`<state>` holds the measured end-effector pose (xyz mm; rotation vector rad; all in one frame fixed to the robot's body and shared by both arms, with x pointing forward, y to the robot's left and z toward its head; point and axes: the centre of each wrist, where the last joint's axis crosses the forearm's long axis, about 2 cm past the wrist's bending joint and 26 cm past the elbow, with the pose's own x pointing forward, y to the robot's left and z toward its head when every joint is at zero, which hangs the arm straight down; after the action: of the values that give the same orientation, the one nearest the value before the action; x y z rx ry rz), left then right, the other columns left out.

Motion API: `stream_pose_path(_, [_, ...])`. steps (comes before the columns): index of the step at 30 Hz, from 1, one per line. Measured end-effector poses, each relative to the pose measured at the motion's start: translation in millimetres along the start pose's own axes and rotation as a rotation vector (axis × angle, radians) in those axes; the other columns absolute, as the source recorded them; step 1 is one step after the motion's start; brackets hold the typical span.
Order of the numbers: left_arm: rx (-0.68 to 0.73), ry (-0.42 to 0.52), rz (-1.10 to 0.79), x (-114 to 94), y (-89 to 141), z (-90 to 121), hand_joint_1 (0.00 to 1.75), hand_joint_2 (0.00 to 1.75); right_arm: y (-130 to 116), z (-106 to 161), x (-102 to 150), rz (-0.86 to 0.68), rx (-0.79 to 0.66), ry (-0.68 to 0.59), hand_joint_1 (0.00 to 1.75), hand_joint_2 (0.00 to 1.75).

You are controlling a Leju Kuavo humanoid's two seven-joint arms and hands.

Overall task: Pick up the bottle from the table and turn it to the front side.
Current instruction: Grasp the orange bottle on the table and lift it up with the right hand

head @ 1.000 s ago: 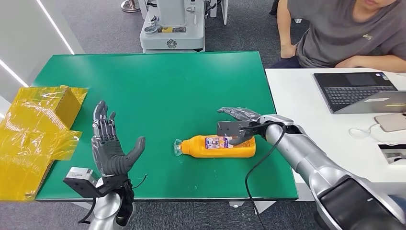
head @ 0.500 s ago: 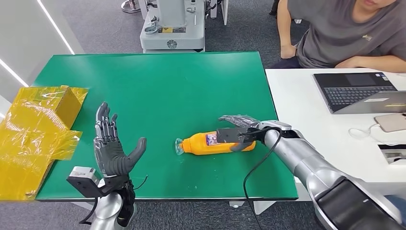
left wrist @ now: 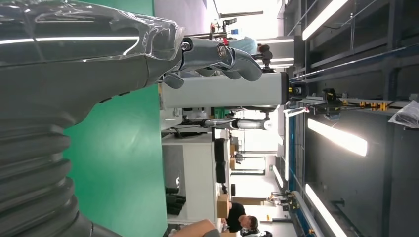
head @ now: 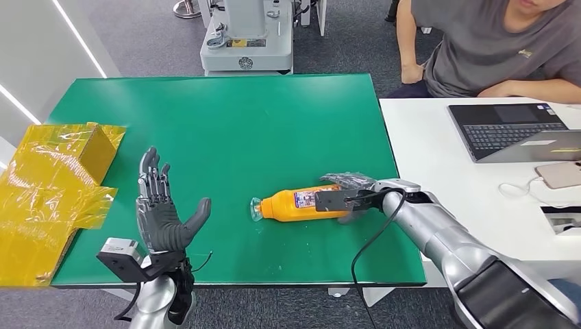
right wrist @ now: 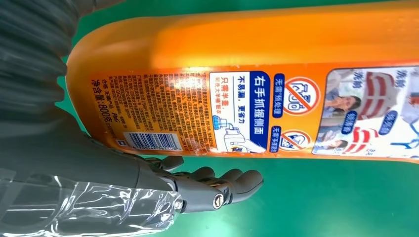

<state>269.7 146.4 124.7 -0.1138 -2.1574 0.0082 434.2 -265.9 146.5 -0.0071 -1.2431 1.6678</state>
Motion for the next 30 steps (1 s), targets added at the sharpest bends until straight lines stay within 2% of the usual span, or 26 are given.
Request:
stream_pose_path(6, [0.008, 0.009, -0.001, -2, 0, 2, 0.0, 1.75, 2, 1, -2, 0.013, -0.008, 0.01, 0.0, 1.75])
stream_pose_path(10, [0.01, 0.009, -0.003, -2, 0, 2, 0.0, 1.75, 4, 1, -3, 0.027, -0.019, 0.014, 1.75, 1.75])
stream_pose_path(25, [0.019, 0.016, -0.01, -3, 1, 8, 0.0, 1.75, 15, -1, -5, 0.068, -0.099, -0.037, 1.75, 1.75])
stream_pose_path(30, [0.026, 0.022, -0.017, -3, 1, 12, 0.0, 1.75, 23, -3, -4, 0.1, -0.175, -0.054, 1.75, 1.75])
